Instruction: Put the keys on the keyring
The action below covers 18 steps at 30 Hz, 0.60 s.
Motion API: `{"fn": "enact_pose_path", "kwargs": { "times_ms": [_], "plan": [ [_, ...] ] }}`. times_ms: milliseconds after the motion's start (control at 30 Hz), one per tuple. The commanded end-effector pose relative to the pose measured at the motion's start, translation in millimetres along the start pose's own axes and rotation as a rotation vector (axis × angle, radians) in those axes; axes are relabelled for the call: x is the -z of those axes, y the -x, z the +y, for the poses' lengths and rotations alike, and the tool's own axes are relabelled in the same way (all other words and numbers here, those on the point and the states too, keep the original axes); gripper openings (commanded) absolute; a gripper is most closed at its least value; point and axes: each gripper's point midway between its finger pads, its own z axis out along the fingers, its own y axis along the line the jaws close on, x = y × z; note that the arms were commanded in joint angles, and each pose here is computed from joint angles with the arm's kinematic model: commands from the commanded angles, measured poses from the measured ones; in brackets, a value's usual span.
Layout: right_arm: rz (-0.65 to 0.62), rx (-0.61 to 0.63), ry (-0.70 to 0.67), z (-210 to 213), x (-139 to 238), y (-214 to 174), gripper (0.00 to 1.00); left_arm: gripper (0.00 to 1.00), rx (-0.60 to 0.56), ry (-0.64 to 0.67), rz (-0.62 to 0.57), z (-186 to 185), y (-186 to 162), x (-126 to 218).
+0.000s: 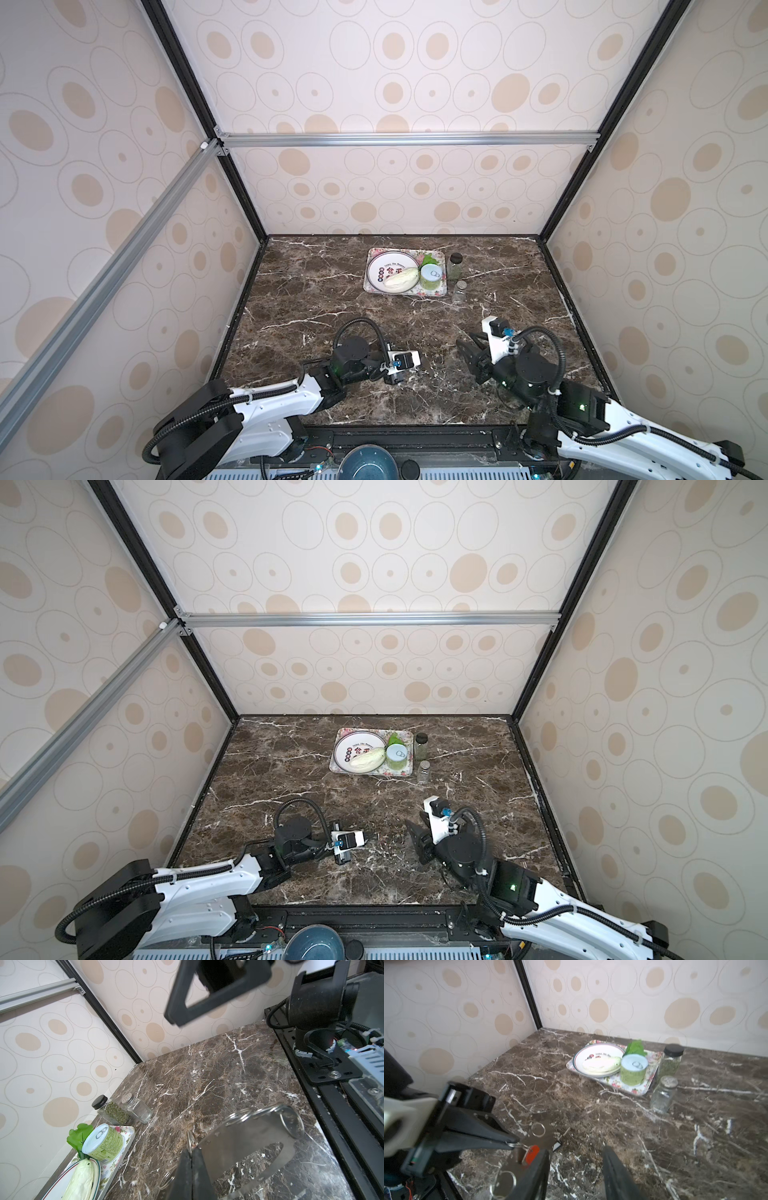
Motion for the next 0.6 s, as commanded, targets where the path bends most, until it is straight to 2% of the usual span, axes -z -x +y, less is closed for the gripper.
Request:
{"fn": "enact_pose_path", "kwargs": {
  "times_ms": [0,33,167,300,567],
  "plan": [
    [-0.008,0.108,-0.077,-9.7,0.6,14.6,0.44,0.0,-0.027,0.022,-0.044,5.6,14.4,3.5],
    [-0.012,0.103,-0.111,-14.1,-3.5,12.4,0.44,0.0,-0.033,0.022,-0.043,5.3,14.1,4.1],
    [-0.011,0.108,-0.081,-8.0,-24.3,-20.8,0.43,0.0,-0.051,0.027,-0.044,5.0,13.9,6.3],
    [0.045,0.132,-0.074,-8.7,-31.2,-47.2,0.43,0.0,-0.058,0.012,-0.059,1.9,16.7,7.9],
    [0.043,0.166,0.068,16.5,-37.7,-56.3,0.43,0.0,-0.066,0.015,-0.062,1.2,16.5,9.6]
  ]
}}
